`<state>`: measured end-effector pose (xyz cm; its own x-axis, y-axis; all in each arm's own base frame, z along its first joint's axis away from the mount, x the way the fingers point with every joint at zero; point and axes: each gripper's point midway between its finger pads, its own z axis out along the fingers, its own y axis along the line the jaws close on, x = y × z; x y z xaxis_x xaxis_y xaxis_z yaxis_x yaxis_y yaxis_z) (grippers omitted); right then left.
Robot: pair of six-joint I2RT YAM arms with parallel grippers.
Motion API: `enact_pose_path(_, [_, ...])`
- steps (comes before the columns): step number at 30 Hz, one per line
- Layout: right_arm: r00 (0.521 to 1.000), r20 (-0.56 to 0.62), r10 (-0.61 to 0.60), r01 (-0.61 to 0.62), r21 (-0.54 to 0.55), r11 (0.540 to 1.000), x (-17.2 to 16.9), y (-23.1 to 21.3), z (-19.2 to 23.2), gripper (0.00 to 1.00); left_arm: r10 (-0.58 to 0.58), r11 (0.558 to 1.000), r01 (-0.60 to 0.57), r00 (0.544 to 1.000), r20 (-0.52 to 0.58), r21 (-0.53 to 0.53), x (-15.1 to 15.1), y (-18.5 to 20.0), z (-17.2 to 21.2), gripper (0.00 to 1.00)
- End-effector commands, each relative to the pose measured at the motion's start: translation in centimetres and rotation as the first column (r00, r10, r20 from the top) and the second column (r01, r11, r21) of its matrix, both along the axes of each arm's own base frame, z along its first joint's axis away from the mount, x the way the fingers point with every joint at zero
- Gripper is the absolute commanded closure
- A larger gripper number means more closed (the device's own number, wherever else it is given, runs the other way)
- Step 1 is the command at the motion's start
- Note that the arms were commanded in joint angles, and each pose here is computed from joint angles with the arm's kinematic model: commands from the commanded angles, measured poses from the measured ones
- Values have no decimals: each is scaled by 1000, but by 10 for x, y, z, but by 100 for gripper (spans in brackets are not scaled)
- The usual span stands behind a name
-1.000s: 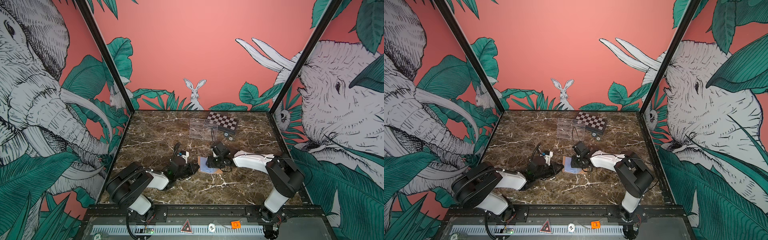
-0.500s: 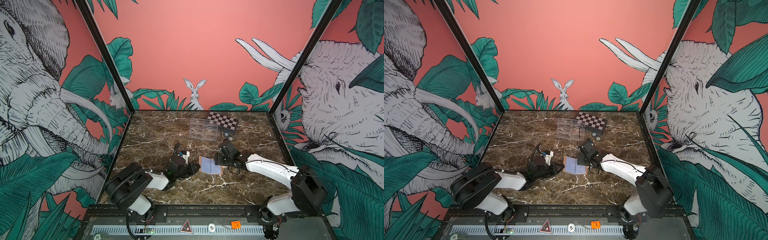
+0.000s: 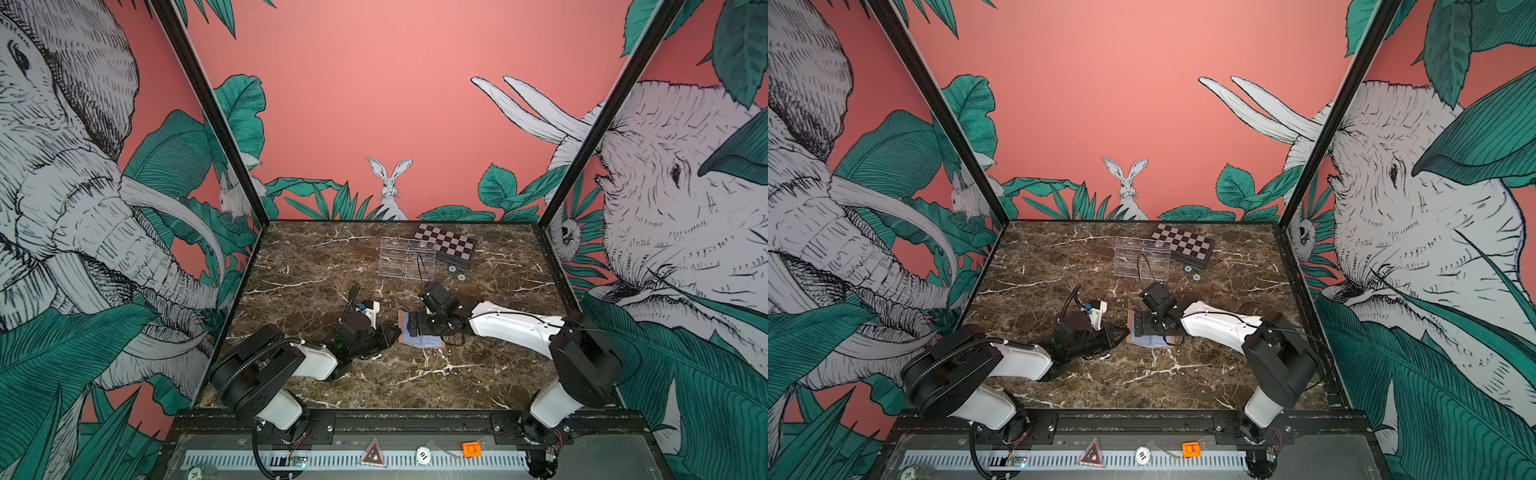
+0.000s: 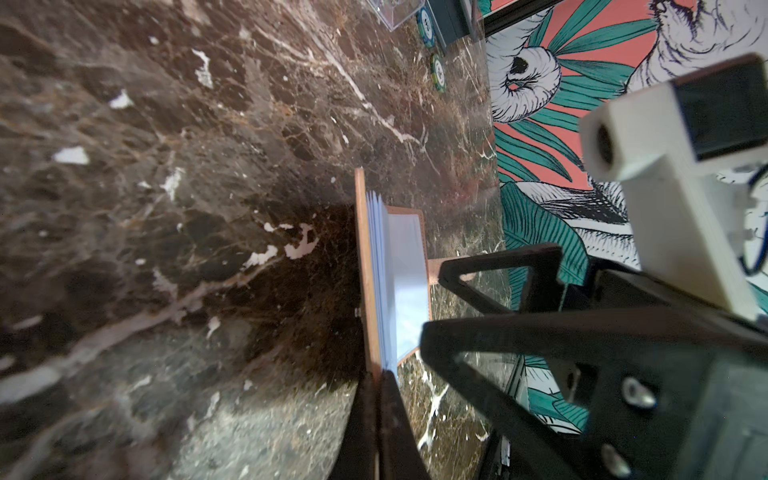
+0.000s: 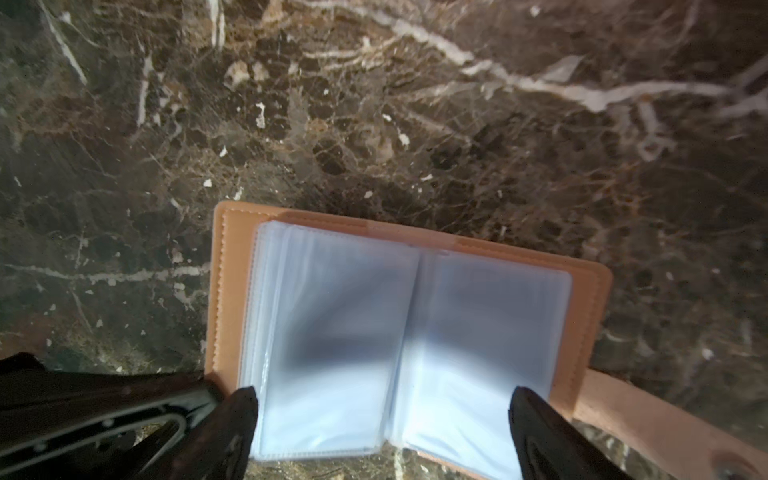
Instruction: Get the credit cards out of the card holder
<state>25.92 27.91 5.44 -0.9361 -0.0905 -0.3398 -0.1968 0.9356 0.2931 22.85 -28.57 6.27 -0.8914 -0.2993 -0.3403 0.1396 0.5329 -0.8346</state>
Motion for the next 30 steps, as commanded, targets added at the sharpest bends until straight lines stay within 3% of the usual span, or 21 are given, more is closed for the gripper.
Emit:
enact_pose_path(1, [999, -6, 31, -31, 12, 999, -1, 10, -2, 7, 4, 1000, -4, 1000, 14, -9, -1, 1, 1, 100])
enact_pose_path(17, [999, 7, 39, -40, 62, 997, -3, 17, 5, 7, 6, 1000, -6, 1000, 11, -3, -2, 2, -1, 100])
enact_pose_path(30, [999, -30, 21, -22, -21, 1000, -5, 6, -17, 13, 10, 1000, -10, 1000, 10, -1, -2, 2, -2, 100])
